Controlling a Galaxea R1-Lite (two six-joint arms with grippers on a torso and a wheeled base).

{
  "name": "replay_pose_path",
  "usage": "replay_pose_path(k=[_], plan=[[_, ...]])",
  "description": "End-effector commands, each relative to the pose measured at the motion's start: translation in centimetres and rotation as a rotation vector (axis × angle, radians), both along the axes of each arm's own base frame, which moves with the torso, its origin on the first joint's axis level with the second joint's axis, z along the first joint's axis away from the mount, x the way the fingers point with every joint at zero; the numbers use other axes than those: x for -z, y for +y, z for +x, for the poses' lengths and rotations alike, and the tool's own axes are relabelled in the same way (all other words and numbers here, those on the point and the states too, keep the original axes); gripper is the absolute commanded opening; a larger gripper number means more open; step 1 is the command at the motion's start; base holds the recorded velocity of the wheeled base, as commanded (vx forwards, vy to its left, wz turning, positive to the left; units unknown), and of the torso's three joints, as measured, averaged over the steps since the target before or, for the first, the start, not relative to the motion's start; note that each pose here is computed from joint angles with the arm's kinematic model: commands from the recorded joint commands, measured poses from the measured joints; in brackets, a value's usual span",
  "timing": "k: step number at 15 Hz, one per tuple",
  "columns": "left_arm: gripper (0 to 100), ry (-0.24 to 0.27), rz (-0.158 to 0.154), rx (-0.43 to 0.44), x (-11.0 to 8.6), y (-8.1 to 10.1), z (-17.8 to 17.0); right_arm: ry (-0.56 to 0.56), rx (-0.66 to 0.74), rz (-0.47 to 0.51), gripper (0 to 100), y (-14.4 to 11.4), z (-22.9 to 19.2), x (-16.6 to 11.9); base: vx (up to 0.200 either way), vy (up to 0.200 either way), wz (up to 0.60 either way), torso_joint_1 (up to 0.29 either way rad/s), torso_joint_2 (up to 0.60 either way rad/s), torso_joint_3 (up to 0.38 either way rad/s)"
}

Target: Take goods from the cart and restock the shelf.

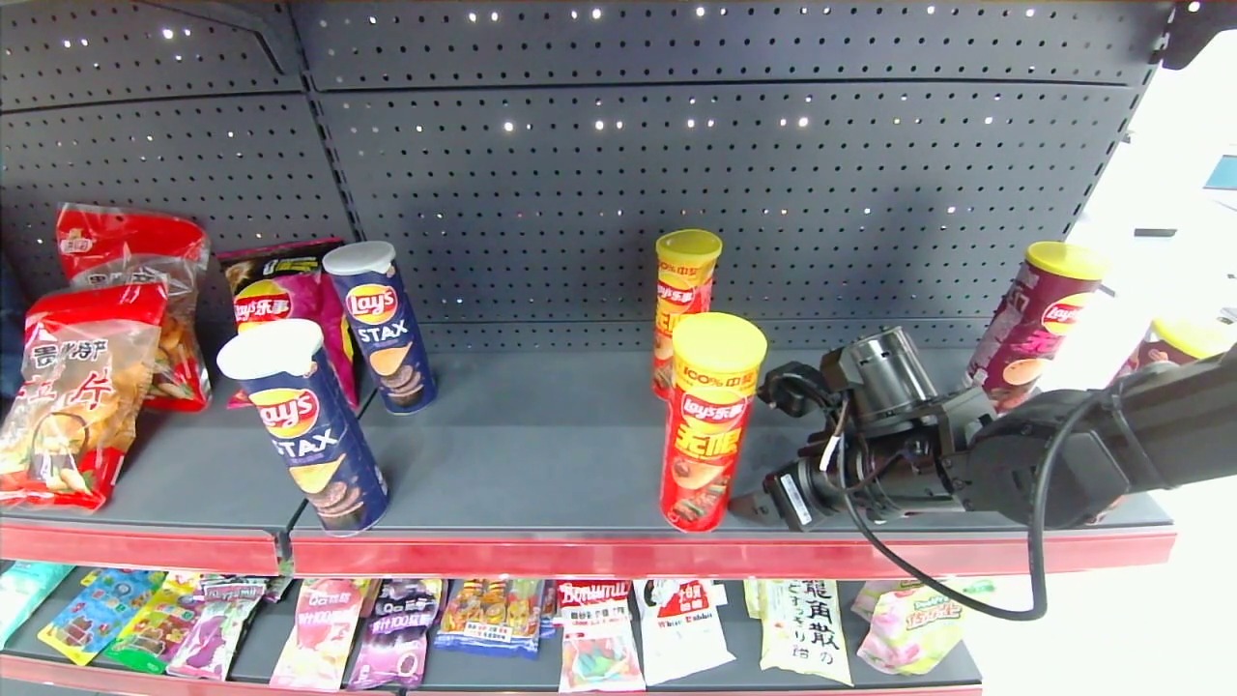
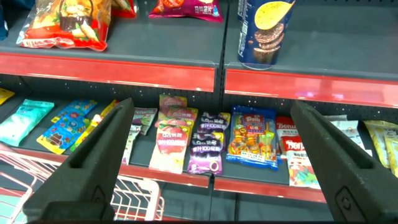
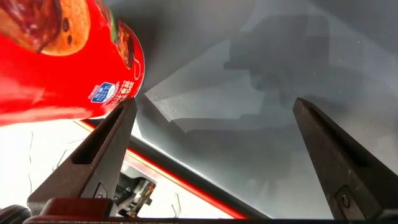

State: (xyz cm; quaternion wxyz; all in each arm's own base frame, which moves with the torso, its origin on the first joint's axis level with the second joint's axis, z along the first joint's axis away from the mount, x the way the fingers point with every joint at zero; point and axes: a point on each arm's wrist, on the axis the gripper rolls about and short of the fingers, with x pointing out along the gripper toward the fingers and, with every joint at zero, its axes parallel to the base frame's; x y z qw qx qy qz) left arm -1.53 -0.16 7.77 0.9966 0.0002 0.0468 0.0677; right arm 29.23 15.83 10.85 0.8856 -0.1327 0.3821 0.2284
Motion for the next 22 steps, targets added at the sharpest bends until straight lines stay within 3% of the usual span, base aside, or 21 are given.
replay_pose_path(k=[1,22], plan=[[100,0.002,0.000,-0.001,0.0,0.0,0.0,-0.003,-0.005,0.003,100,0.2,0.1,-0.1,0.000,0.000,0.00,0.000,0.00,0.000],[100,0.002,0.000,-0.001,0.0,0.0,0.0,-0.021,-0.015,-0.004,100,1.3,0.5,-0.1,0.000,0.000,0.00,0.000,0.00,0.000]])
